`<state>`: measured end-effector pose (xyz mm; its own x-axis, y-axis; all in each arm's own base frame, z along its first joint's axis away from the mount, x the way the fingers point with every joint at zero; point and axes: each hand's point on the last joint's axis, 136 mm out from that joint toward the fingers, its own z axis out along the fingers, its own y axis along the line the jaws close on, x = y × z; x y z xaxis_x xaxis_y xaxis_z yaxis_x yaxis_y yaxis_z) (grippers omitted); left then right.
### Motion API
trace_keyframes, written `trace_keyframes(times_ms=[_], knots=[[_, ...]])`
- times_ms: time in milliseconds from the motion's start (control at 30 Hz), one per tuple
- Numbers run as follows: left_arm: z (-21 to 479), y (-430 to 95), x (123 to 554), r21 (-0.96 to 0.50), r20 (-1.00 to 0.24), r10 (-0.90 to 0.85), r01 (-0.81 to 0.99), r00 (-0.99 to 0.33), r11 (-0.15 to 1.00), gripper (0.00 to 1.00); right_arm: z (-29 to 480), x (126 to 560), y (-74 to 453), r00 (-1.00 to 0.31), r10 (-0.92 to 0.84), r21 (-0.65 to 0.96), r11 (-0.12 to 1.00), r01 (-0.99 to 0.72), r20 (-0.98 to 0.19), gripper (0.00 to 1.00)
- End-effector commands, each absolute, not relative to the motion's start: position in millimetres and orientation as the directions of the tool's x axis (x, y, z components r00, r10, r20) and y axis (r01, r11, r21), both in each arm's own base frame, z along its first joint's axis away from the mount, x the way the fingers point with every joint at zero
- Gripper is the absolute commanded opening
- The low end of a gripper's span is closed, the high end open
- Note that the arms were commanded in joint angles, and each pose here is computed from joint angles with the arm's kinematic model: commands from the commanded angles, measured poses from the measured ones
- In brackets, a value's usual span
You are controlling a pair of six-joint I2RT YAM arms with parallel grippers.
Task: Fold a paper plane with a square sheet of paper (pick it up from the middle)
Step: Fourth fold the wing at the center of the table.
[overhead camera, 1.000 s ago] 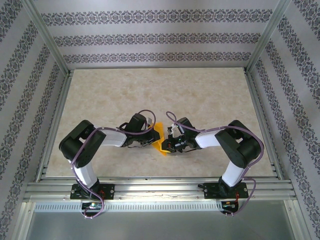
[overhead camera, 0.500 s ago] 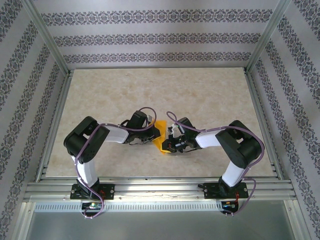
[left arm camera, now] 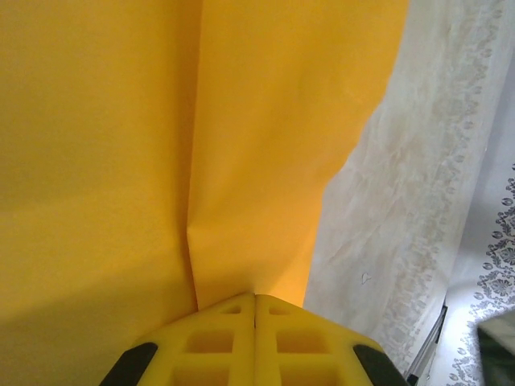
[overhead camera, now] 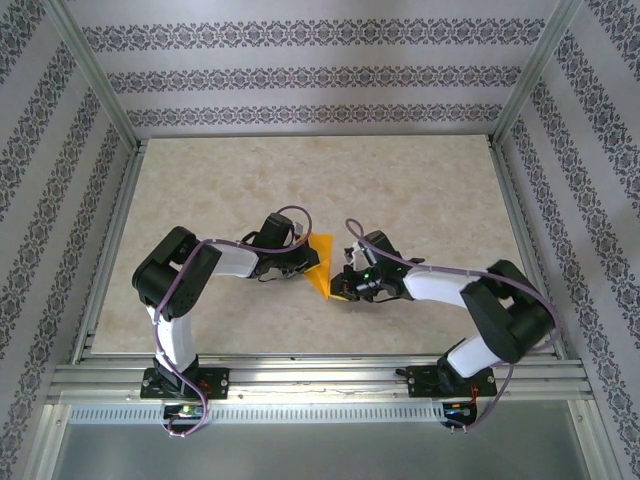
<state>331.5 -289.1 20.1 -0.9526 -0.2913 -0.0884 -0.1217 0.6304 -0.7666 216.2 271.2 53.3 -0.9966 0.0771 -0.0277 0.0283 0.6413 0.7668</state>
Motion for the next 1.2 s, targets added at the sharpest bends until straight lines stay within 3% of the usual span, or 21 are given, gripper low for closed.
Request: trace_keyframes(times_ms=[0, 400, 733, 1167], knots=[[-4, -273, 318, -0.71, -0.054, -0.306, -0.179, -0.951, 0.682, 0.05, 62, 236, 266, -0.984, 0.167, 0.728, 0.682, 0.072, -0.058, 0.0], [-1, -279, 320, -0.721, -0.057, -0.298, -0.167, -0.953, 0.673, 0.05, 28, 266, 296, -0.986, 0.165, 0.674, 0.729, 0.12, -0.002, 0.0], [4, -280, 324, -0.731, -0.07, -0.304, -0.159, -0.95, 0.664, 0.05, -25, 225, 271, -0.989, 0.1, 0.587, 0.796, 0.146, 0.111, 0.0], [5, -273, 354, -0.717, -0.088, -0.338, -0.176, -0.937, 0.675, 0.06, -33, 205, 248, -0.989, 0.004, 0.517, 0.852, 0.08, 0.146, 0.0]])
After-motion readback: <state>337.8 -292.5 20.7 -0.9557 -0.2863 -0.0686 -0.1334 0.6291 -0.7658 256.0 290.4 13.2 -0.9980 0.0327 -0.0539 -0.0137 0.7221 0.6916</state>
